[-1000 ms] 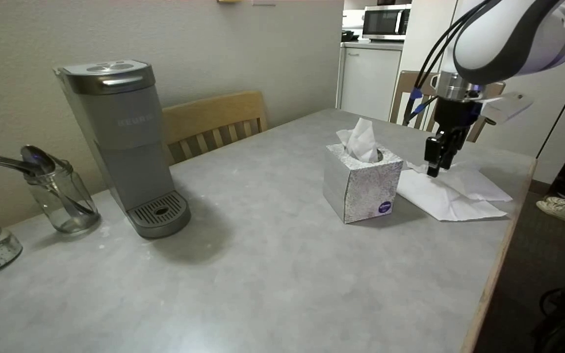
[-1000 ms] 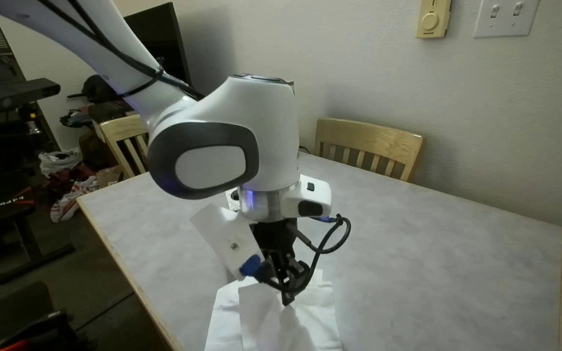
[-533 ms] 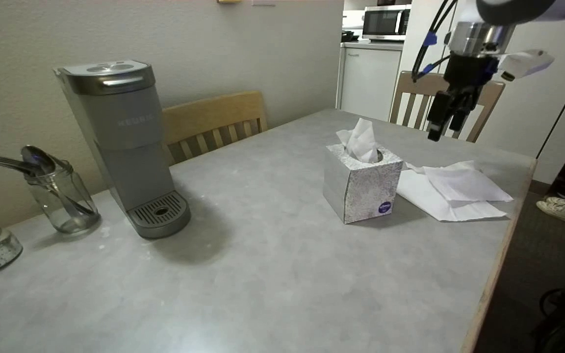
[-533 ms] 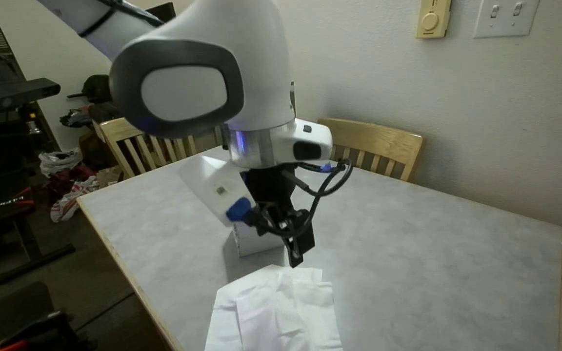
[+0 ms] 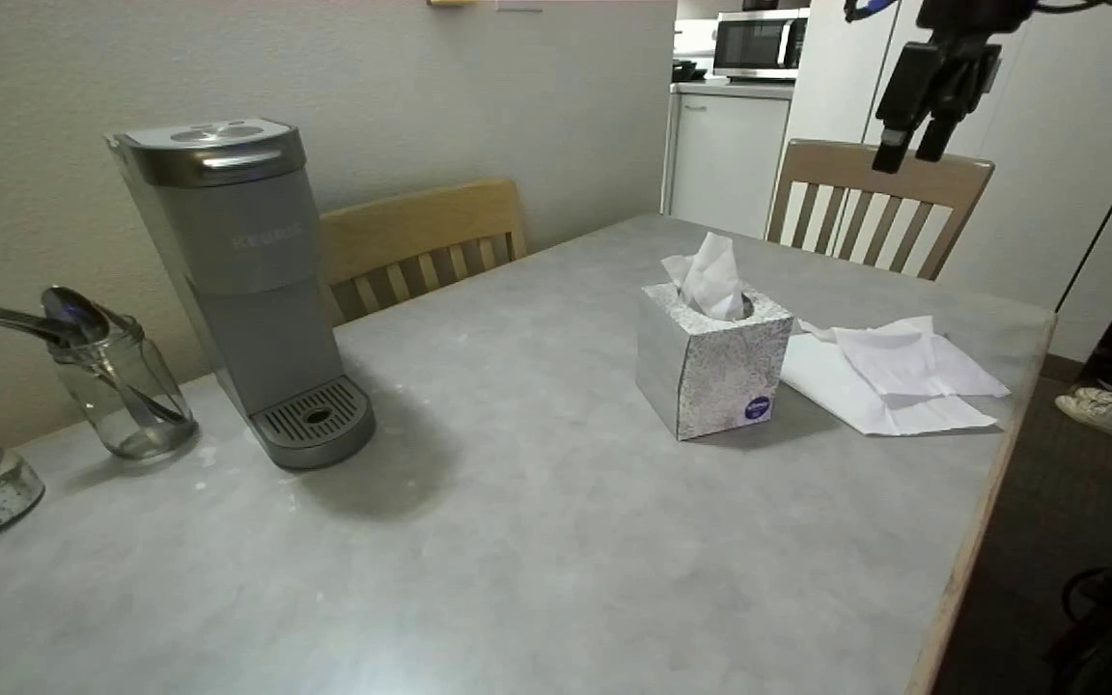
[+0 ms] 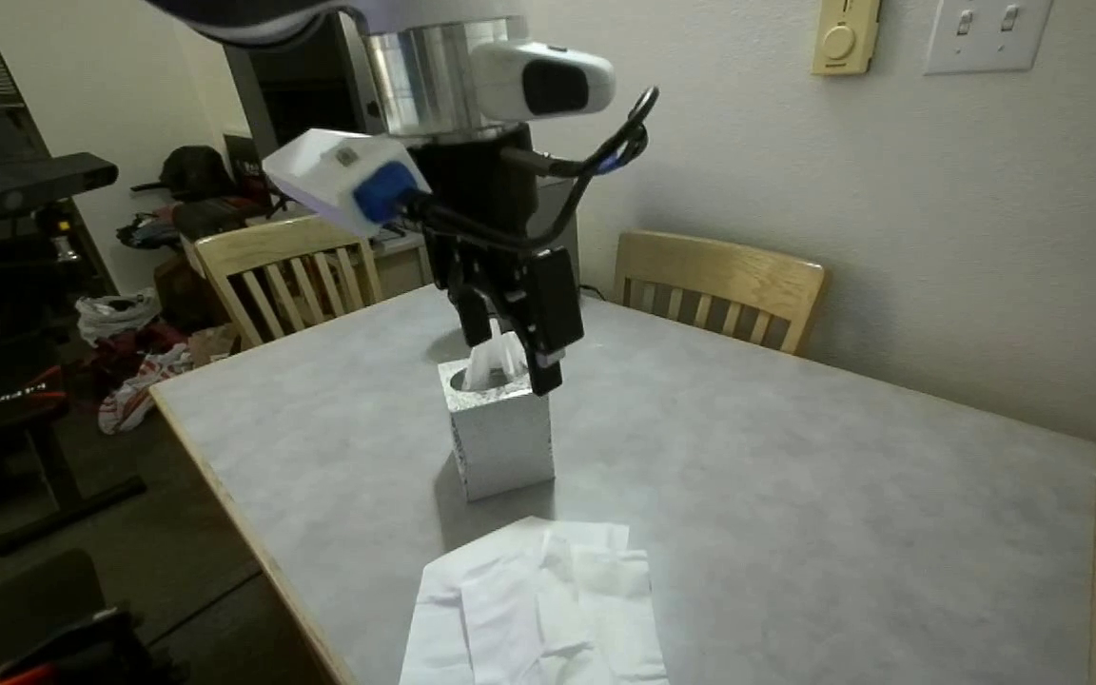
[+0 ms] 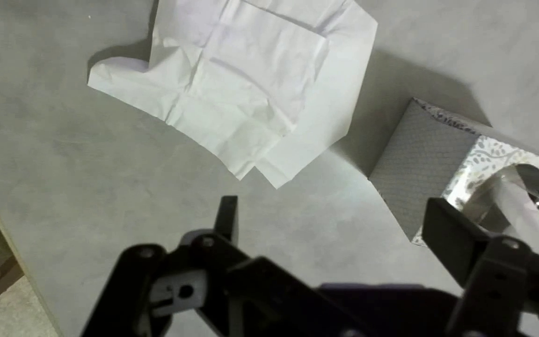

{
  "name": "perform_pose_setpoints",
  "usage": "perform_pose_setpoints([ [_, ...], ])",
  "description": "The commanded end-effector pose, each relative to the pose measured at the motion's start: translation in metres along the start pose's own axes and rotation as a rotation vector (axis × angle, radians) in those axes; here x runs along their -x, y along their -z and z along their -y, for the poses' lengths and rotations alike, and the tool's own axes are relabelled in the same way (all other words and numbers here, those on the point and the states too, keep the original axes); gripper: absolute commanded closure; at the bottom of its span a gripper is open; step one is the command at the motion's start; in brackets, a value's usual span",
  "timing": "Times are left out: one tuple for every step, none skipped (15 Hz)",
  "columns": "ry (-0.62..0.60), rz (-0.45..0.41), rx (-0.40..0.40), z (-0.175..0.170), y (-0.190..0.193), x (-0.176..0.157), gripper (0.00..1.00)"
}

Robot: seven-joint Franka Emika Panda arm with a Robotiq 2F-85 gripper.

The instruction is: Remove one tissue from the box

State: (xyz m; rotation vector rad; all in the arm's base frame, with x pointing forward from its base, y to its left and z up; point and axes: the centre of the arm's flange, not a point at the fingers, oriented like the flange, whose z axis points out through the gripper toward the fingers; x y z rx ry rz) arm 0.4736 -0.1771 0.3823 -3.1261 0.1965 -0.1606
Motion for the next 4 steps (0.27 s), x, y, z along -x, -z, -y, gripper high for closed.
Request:
perform_pose_setpoints([
  [0.001, -0.004, -0.001, 0.0014, 0.0060, 0.0005, 0.00],
  [0.002, -0.005, -0.001, 0.0022, 0.0086, 0.0009, 0.00],
  [0.002, -0.004, -0.002, 0.0023, 0.0084, 0.0011, 0.00],
  [0.002, -0.002, -0.002, 0.0022, 0.0076, 0.0012, 0.00],
])
